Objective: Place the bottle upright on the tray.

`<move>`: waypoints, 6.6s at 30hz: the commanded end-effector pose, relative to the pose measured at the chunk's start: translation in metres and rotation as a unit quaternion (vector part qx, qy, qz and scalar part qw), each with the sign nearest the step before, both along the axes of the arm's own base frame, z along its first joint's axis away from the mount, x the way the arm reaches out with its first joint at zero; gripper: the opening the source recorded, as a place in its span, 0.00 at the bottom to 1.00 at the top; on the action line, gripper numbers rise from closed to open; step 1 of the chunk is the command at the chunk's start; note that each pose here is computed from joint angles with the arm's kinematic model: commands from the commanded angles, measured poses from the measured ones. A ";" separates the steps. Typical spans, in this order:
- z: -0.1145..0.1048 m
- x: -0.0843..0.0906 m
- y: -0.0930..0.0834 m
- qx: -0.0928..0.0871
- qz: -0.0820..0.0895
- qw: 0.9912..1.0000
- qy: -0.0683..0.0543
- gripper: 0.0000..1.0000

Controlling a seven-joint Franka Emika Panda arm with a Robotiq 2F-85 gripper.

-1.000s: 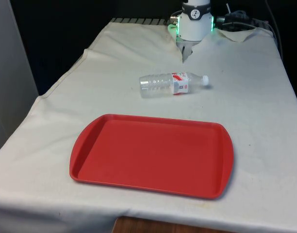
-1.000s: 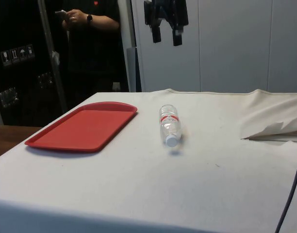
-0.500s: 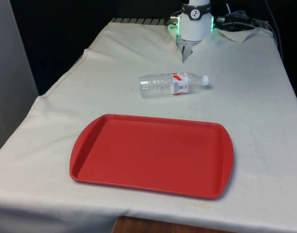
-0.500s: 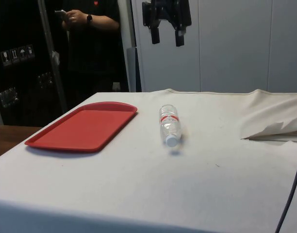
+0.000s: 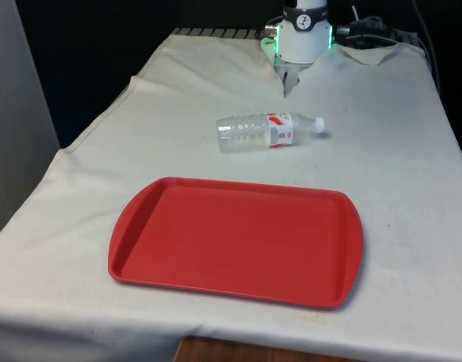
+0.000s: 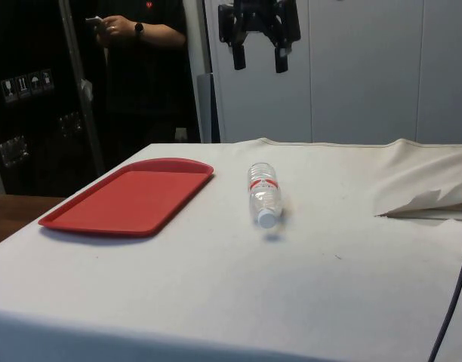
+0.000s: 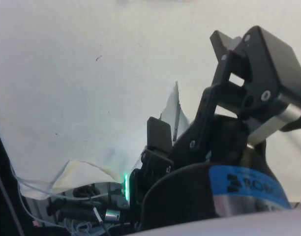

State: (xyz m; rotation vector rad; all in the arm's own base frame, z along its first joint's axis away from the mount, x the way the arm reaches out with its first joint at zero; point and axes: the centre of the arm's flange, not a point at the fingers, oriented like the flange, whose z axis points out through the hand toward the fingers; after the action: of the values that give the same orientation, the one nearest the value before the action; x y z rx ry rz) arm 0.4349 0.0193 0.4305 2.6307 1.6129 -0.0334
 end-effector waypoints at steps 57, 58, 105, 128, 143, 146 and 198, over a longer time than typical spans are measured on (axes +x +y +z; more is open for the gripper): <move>-0.004 0.000 0.000 -0.013 0.211 0.977 0.005 1.00; -0.005 0.000 0.000 -0.014 0.215 0.977 0.005 1.00; -0.043 -0.001 -0.005 -0.017 0.386 0.922 0.003 1.00; -0.097 -0.001 -0.009 -0.010 0.444 0.896 0.023 1.00; -0.116 0.000 -0.011 -0.007 0.432 0.901 0.035 1.00; -0.120 0.001 -0.011 -0.007 0.428 0.903 0.037 1.00; -0.191 0.015 -0.011 -0.003 0.407 0.913 0.026 1.00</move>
State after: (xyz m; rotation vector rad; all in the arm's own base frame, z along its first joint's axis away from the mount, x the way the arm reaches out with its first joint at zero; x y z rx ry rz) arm 0.4498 0.0077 0.2397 1.7549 2.5629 -0.0696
